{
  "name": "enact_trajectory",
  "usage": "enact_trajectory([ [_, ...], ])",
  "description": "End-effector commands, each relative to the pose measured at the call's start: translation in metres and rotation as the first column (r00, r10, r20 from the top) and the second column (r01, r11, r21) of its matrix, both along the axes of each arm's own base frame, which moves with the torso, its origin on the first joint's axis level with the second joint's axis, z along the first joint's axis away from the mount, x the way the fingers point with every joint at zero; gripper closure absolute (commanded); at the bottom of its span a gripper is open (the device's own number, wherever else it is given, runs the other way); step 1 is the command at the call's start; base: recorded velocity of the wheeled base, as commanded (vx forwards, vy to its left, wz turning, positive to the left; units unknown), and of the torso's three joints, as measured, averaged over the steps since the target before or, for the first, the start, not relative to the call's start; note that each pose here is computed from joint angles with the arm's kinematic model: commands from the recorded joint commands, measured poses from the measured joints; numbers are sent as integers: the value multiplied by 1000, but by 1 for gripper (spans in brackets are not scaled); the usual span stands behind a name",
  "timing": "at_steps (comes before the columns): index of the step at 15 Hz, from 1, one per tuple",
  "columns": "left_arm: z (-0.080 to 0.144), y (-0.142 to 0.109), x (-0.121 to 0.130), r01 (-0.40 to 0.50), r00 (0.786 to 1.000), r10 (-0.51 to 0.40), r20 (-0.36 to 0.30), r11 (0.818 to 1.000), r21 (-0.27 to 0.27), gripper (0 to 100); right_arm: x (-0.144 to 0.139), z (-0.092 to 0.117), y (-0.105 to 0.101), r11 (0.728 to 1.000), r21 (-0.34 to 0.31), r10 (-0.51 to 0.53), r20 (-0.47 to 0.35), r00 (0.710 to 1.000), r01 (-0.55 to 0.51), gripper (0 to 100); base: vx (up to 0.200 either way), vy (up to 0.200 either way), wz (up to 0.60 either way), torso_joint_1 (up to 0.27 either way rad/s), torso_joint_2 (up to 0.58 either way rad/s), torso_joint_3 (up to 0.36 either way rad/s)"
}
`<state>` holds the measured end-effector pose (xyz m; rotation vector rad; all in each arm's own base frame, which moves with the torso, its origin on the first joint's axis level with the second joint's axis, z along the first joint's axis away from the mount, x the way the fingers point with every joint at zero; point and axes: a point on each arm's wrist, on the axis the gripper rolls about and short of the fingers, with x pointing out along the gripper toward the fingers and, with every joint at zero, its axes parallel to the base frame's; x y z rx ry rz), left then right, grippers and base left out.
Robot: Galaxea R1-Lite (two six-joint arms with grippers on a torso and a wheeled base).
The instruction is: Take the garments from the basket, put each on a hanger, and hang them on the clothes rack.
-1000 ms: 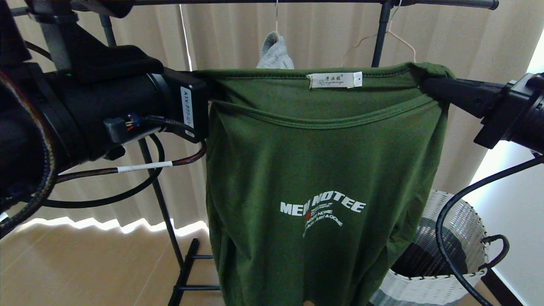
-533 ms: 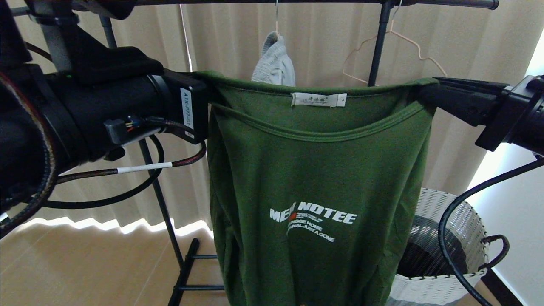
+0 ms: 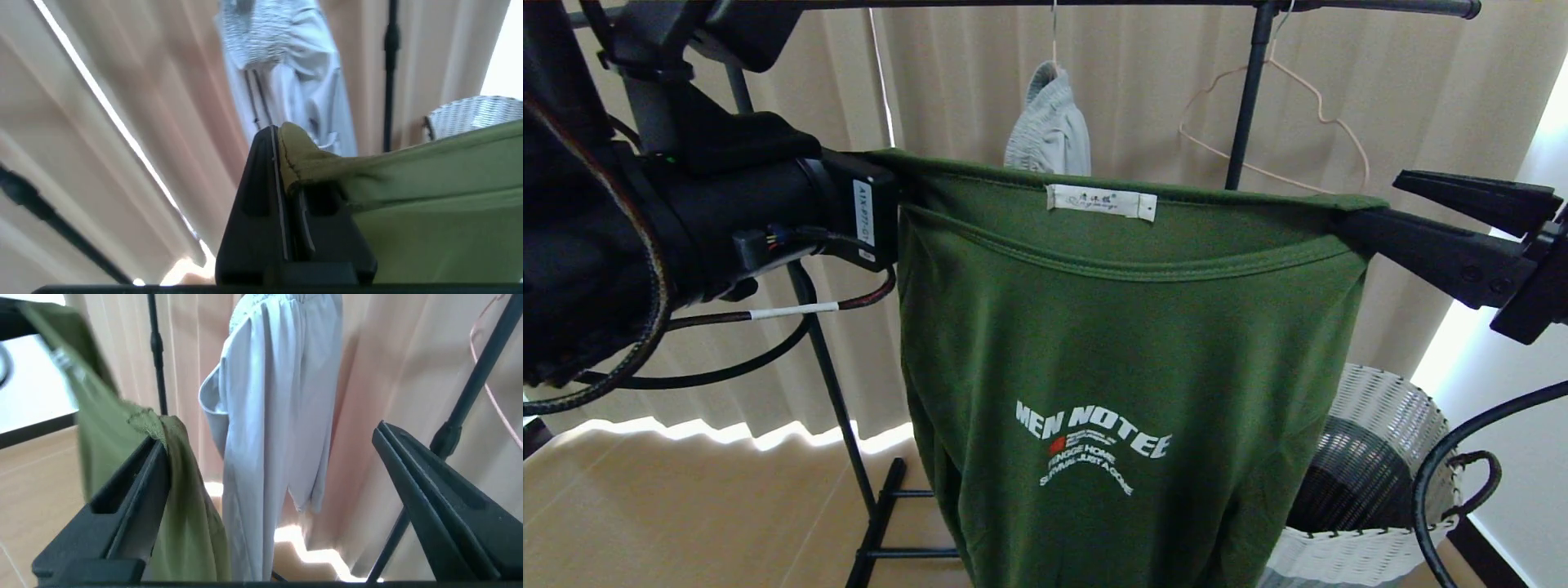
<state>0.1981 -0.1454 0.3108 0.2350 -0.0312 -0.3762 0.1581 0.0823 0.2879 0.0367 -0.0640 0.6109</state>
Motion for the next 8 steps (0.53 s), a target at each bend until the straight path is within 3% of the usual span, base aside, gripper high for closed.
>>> enact_trajectory([
  [1, -1, 2, 4, -17, 1000, 17, -3, 1000, 4, 100, -9, 3, -4, 1000, 10, 9, 23, 1000, -10, 0, 0, 0, 0, 0, 0, 0],
  [8, -1, 12, 11, -89, 996, 89, -4, 996, 6, 100, -23, 4, -9, 995, 0, 101, 22, 995, -101, 0, 0, 0, 0, 0, 0, 0],
])
